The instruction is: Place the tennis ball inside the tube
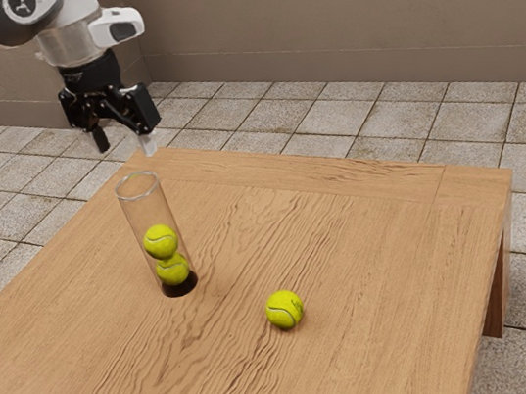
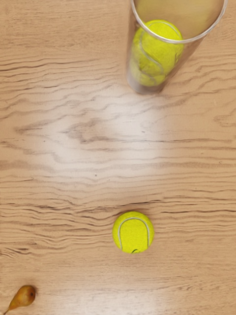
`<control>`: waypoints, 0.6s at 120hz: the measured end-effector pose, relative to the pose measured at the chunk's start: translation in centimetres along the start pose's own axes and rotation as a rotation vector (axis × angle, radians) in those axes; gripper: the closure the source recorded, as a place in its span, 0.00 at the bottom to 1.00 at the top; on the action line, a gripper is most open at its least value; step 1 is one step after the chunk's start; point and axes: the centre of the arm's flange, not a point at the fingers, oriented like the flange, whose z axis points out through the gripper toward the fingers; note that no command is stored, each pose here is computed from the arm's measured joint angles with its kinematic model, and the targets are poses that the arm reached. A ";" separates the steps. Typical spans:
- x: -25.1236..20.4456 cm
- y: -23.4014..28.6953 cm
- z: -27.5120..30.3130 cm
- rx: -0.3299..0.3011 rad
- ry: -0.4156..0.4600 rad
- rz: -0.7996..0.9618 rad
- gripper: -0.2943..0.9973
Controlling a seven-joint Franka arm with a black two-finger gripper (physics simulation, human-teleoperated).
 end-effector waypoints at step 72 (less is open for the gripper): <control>-1.8 5.7 11.2 -0.014 0.007 0.065 0.23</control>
